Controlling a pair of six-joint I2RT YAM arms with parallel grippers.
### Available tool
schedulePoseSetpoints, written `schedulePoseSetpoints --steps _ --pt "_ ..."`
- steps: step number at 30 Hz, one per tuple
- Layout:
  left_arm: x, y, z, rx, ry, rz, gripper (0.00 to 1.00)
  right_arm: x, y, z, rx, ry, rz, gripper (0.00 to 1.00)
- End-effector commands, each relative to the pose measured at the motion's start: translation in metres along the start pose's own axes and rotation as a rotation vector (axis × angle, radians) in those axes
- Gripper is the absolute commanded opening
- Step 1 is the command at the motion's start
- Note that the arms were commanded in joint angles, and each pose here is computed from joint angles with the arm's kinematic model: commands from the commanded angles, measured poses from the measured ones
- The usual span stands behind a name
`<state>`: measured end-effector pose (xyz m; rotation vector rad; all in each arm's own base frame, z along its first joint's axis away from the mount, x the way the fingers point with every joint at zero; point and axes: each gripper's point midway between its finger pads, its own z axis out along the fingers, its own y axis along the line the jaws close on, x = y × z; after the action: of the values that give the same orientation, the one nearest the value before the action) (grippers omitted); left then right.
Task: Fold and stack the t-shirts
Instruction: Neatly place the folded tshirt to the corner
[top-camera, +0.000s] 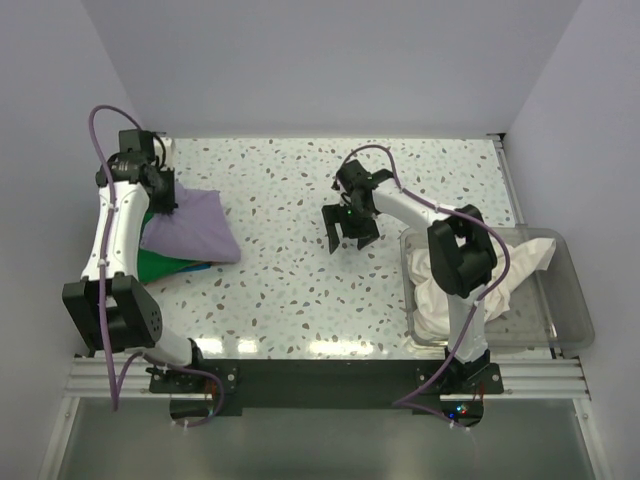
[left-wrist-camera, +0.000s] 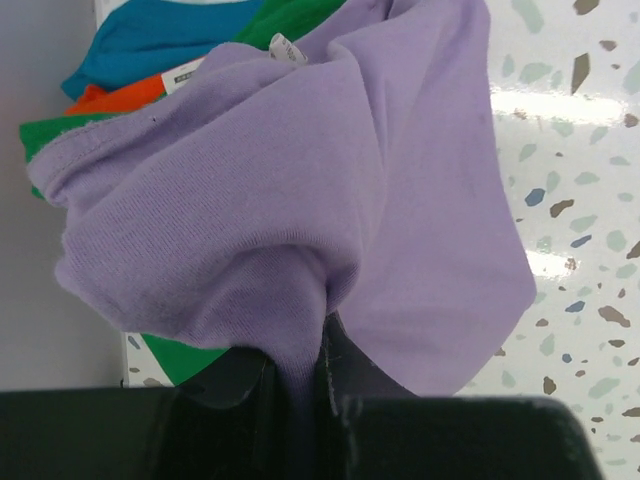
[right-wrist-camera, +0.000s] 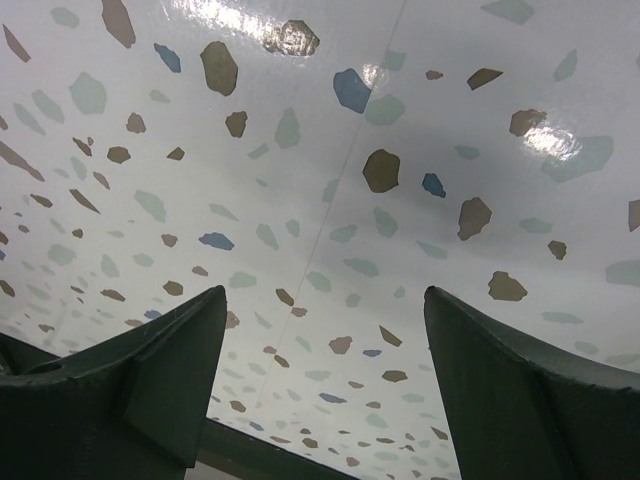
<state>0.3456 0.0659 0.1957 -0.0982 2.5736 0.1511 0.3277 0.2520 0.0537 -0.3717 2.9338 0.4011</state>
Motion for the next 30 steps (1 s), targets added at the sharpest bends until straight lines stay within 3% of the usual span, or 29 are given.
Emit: schedulePoseSetpoints --steps 1,18,20,21,22,23,28,30 --pt "-0.007 0.018 0.007 -0.036 -0.046 -0.01 0.0 -0.008 0.01 -0.013 -0.039 -0.023 -0.025 0.83" --pt "0.021 0.08 0.019 -0.2 0.01 -0.135 0.0 -0.002 0.01 -0.018 -0.043 0.005 -0.056 0.83" --pt "0.026 0.086 0.019 -0.223 0.022 -0.16 0.11 -0.003 0.01 -0.018 -0.041 0.012 -0.063 0.83" --pt "0.028 0.089 0.018 -0.237 0.026 -0.17 0.23 -0.007 0.012 -0.02 -0.044 0.005 -0.064 0.84" --pt "0.029 0.096 0.016 -0.267 0.028 -0.19 0.53 -0.008 0.012 -0.019 -0.044 0.006 -0.071 0.84" --pt "0.032 0.103 0.014 -0.286 0.036 -0.212 0.62 -0.009 0.013 -0.02 -0.045 0.005 -0.072 0.84" --pt "0.03 0.123 0.005 -0.349 0.032 -0.26 0.91 -0.014 0.015 -0.023 -0.051 -0.008 -0.078 0.84" --pt "0.025 0.125 0.003 -0.347 0.025 -0.262 0.93 -0.012 0.014 -0.024 -0.048 -0.004 -0.078 0.85"
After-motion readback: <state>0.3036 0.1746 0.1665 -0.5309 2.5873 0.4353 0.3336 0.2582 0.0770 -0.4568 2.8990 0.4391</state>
